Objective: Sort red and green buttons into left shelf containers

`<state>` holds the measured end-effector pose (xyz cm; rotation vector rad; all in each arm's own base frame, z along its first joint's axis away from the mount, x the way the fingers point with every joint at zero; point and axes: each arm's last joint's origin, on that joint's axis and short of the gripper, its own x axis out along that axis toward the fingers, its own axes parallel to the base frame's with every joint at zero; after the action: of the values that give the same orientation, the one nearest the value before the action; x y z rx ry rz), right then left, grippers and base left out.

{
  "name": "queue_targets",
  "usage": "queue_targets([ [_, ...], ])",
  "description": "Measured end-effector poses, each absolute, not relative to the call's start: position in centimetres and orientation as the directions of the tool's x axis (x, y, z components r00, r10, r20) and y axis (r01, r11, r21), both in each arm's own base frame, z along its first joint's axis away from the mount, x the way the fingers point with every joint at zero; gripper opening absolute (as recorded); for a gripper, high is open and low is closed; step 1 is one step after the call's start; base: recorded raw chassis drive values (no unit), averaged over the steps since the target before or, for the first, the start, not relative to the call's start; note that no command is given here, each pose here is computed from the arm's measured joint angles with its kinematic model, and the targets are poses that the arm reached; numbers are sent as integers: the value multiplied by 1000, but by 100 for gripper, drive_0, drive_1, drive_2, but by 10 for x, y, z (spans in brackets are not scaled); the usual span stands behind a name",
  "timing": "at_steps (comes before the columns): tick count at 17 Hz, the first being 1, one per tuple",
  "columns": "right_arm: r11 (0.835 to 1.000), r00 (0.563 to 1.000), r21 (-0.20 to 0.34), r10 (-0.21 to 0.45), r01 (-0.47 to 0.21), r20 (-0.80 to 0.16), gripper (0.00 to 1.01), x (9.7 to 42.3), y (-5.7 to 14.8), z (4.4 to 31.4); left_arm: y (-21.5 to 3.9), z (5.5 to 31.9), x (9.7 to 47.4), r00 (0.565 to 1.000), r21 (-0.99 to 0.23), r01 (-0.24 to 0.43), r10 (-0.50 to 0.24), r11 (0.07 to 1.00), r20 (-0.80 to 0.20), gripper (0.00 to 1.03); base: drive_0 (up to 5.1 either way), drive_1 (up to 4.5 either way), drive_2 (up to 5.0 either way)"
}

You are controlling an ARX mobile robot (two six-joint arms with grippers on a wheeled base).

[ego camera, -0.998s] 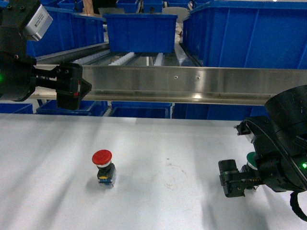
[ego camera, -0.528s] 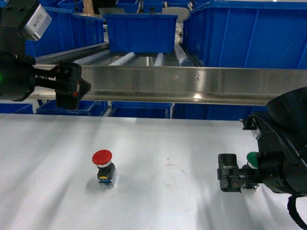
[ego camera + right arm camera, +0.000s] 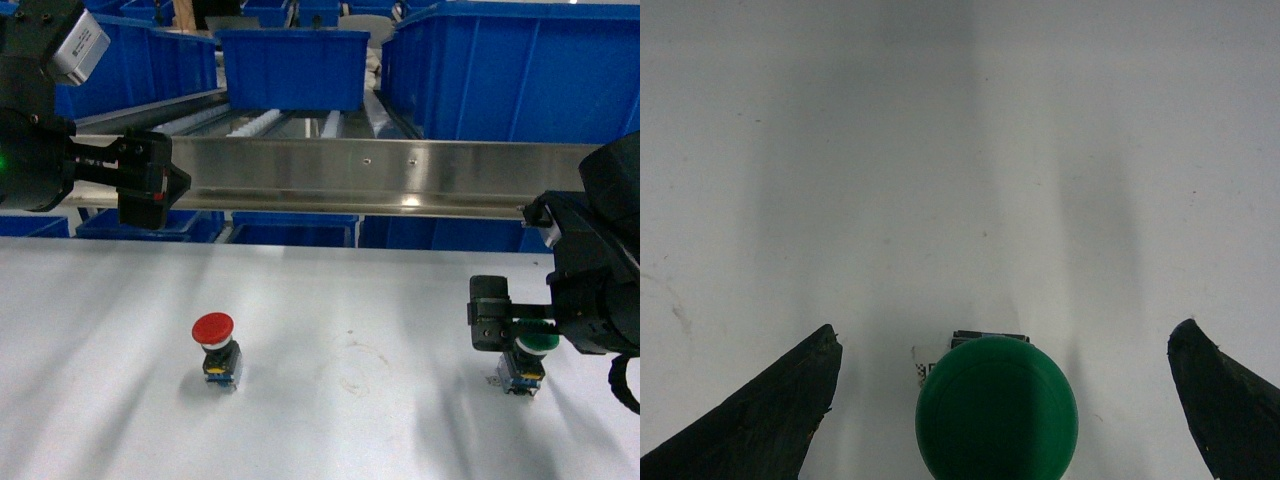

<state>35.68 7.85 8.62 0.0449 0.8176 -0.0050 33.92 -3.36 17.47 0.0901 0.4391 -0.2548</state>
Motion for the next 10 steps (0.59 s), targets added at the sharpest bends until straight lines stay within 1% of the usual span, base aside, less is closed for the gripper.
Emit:
queue_targets([
  [3, 999, 687, 40, 16, 18, -726, 98, 357, 79, 87, -34, 175, 339, 874, 31, 263, -225, 964, -431, 98, 0, 0, 0],
  [4, 999, 673, 44, 31, 3, -739, 98, 359, 78, 87, -34, 175, 339, 874, 31, 263, -225, 964, -431, 98, 0, 0, 0],
  [6, 999, 682, 43, 48, -23, -730, 98, 374, 79, 91, -34, 175, 339, 874, 31, 263, -224, 964, -431, 98, 0, 0, 0],
  [7, 999, 675, 38, 48, -29, -737, 98, 376, 79, 90, -34, 175, 339, 874, 31, 263, -224, 964, -431, 98, 0, 0, 0],
  [8, 999, 633, 23, 38, -33, -773, 98, 374, 78, 82, -34, 175, 339, 874, 31, 263, -224, 964, -431, 98, 0, 0, 0],
  [9, 999, 616, 11, 29, -33, -787, 98, 372, 78, 77, -34, 175, 339, 874, 31, 263, -225, 964, -431, 98, 0, 0, 0],
  [10, 999, 606, 15, 40, -47, -795, 98, 361, 80, 71, -34, 175, 339, 874, 31, 263, -224, 964, -431, 98, 0, 0, 0],
])
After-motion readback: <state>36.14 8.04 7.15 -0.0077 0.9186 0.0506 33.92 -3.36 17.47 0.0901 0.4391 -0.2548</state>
